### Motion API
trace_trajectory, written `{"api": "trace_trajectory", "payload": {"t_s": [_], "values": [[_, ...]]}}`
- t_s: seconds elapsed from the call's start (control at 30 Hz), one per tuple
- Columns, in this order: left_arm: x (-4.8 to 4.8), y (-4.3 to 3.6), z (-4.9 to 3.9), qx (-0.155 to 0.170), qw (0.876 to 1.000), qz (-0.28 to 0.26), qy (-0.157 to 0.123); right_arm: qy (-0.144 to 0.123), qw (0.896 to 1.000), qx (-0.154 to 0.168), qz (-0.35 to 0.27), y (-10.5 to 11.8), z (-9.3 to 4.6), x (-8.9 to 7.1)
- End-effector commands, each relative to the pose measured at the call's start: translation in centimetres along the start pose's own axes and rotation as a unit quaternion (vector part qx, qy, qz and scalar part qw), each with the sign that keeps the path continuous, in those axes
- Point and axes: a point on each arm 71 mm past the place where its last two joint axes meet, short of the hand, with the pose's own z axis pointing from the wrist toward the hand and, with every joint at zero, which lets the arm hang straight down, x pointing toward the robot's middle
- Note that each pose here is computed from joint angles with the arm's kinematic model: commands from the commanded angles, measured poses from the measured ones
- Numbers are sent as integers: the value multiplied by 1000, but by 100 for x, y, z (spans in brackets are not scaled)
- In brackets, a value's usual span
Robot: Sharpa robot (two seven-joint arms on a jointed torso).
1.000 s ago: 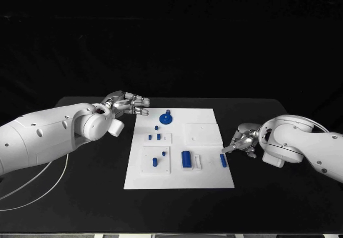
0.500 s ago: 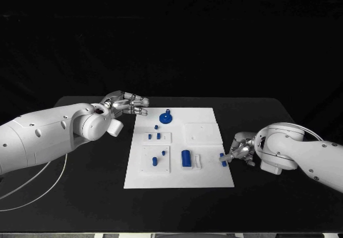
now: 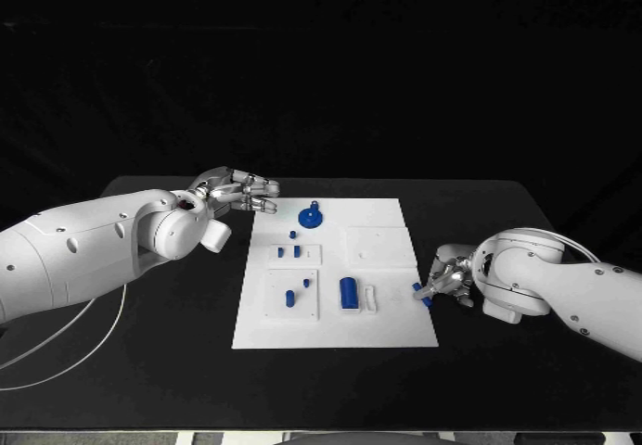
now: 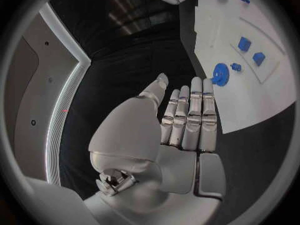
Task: Assemble the parts on the task board
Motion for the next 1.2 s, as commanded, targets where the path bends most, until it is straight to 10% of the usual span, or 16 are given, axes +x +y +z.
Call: {"api": "trace_trajectory", "payload": {"t_s": [0.03,0.7,1.2], "values": [[26,-9,6,3,1000,-1,10,5,999,35,-13,-48,50,104],[12,2,-2,-2,1000,-1,10,2,999,20,47,-138,102,121],[9,4,3,-4,1000,-1,10,-23,992,-23,122,-179,19,-203]]}}
